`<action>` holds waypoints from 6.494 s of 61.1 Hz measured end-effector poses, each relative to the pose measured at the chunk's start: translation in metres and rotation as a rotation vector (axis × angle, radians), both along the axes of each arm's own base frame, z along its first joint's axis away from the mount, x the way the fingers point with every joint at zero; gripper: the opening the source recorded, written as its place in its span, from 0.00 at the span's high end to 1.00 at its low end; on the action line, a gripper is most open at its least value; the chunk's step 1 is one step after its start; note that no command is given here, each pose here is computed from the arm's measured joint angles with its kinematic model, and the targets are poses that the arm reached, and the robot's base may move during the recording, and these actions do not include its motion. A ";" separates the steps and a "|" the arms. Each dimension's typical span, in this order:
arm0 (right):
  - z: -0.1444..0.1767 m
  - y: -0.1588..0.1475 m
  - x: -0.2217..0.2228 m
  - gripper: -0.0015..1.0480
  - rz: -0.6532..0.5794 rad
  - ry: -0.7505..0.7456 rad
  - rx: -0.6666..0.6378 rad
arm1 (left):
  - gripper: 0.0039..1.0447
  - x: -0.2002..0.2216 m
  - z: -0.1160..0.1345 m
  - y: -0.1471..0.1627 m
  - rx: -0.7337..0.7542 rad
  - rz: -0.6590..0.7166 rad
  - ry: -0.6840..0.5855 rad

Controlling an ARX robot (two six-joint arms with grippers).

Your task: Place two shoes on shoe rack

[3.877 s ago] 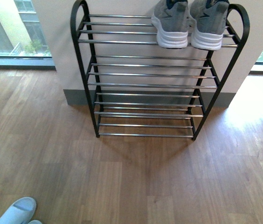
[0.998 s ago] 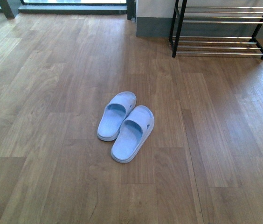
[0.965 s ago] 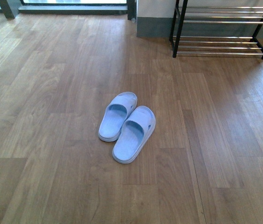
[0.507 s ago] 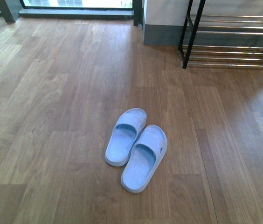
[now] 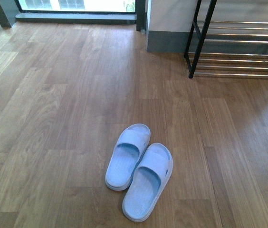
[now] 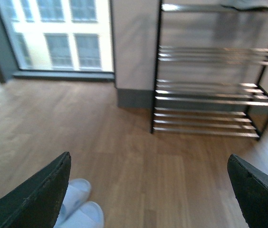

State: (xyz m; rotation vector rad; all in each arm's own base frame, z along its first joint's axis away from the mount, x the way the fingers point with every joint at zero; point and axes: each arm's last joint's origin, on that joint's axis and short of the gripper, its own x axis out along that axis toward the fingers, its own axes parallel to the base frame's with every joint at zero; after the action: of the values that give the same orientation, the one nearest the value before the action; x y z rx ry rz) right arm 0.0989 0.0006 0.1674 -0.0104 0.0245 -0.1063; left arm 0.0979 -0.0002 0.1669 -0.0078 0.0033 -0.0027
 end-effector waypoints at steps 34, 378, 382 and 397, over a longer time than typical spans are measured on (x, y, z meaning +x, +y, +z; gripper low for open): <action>-0.119 0.039 0.130 0.09 0.233 0.656 -0.067 | 0.09 0.000 0.000 0.000 0.000 0.000 0.000; 0.001 -0.056 0.093 0.98 -0.125 0.282 0.165 | 0.09 0.298 -0.315 -0.105 0.739 -0.286 1.263; 0.001 -0.056 0.093 0.98 -0.125 0.282 0.165 | 0.09 0.302 -0.319 -0.106 0.719 -0.300 1.255; 0.001 -0.056 0.093 0.98 -0.125 0.282 0.165 | 0.27 0.313 -0.331 -0.109 0.666 -0.349 1.214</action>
State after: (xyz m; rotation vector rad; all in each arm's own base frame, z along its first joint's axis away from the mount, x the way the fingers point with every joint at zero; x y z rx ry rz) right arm 0.1920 -0.0551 0.1682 0.1418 0.3156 -0.2270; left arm 0.4108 -0.1090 -0.1642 0.6587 1.2194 -0.3449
